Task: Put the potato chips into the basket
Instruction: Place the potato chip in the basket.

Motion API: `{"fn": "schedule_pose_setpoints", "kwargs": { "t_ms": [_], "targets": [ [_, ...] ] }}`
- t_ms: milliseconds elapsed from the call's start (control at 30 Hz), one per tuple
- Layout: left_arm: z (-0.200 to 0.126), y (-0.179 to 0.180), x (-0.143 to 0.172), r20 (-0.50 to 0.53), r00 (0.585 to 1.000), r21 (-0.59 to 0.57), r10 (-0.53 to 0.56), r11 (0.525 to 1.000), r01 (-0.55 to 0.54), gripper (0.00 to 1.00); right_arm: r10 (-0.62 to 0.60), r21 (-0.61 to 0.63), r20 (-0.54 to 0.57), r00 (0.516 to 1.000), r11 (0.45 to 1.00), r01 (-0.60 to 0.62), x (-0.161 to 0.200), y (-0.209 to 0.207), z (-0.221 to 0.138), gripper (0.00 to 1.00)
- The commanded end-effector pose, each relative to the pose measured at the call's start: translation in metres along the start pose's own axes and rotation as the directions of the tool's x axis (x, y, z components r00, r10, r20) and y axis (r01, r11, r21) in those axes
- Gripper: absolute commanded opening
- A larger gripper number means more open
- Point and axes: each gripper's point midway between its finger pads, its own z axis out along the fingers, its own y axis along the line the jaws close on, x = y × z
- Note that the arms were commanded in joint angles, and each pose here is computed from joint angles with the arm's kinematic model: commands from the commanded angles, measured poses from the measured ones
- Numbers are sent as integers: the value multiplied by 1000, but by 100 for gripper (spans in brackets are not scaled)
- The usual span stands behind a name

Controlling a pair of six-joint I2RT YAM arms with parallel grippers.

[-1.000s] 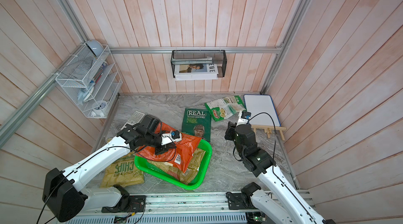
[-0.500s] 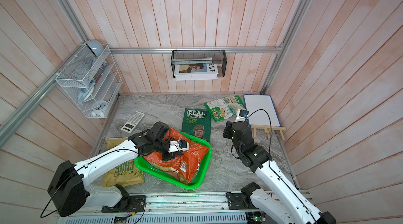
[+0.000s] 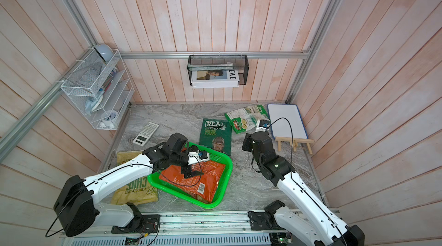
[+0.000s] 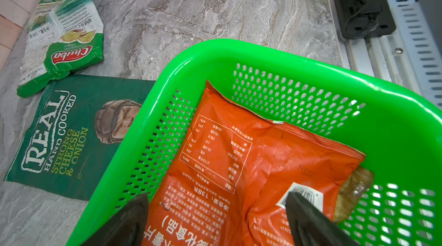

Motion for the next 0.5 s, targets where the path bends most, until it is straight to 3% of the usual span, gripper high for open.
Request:
{"fn": "schedule_pose_setpoints", "kwargs": {
  "t_ms": [0,233,467],
  "targets": [
    [3,-5,12,-47,999,14,6,1000,-5,92,6,-26,-26,1000,1000,-6,3,6,3,35],
    [11,-11,51,-207,978,68,-39,996,54,92,-19,-1,-75,997,1000,19,12,10,29,36],
    [-31,24,80,-219,961,-29,-171,985,168,90,-126,78,-292,948,985,155,15,22,98,41]
  ]
}}
